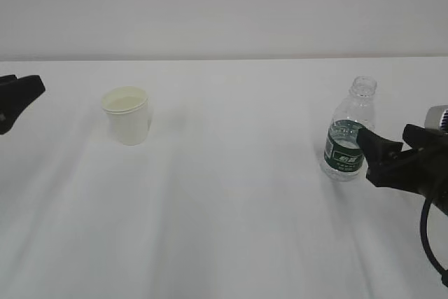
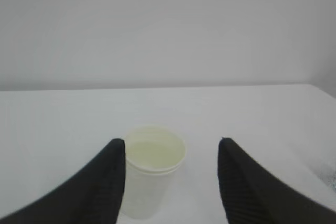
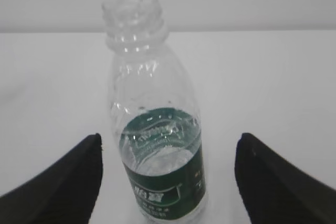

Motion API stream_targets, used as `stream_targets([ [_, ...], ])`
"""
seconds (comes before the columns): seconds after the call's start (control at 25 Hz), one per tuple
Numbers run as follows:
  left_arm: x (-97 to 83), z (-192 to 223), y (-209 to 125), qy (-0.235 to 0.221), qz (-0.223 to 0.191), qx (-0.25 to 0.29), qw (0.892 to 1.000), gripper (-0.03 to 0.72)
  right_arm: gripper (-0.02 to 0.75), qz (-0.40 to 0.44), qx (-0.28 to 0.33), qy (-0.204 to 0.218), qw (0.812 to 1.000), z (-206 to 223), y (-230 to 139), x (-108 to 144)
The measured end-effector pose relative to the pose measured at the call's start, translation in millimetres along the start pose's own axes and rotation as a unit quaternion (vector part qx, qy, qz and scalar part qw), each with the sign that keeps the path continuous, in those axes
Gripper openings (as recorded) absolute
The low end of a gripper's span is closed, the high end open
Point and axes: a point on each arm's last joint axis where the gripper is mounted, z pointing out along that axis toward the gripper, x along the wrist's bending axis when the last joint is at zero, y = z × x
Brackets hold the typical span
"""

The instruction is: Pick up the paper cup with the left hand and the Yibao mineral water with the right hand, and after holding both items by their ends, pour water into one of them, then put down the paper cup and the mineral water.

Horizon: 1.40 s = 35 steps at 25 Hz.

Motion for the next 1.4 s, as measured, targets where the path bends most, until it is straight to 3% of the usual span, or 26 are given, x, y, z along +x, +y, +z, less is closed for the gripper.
stream_targets([
  [0.52, -15.4, -15, 41, 0.006, -0.028, -0.089, 0.996, 0.403, 0.592, 0.012, -0.004, 0.0, 1.0, -7, 36, 2],
  [0.76, -22.3, -14, 71, -0.011, -0.023, -0.132, 0.991, 0.387, 0.591, 0.004, -0.005, 0.002, 1.0, 0, 64, 5],
  [1.0, -23.3, -5, 105, -0.027, -0.03, -0.164, 0.986, 0.39, 0.591, -0.006, -0.007, 0.004, 1.0, 1, 89, 7],
  [1.4, -19.9, 7, 149, -0.015, -0.046, -0.186, 0.981, 0.39, 0.591, -0.061, -0.02, 0.004, 0.998, 2, 151, 11],
])
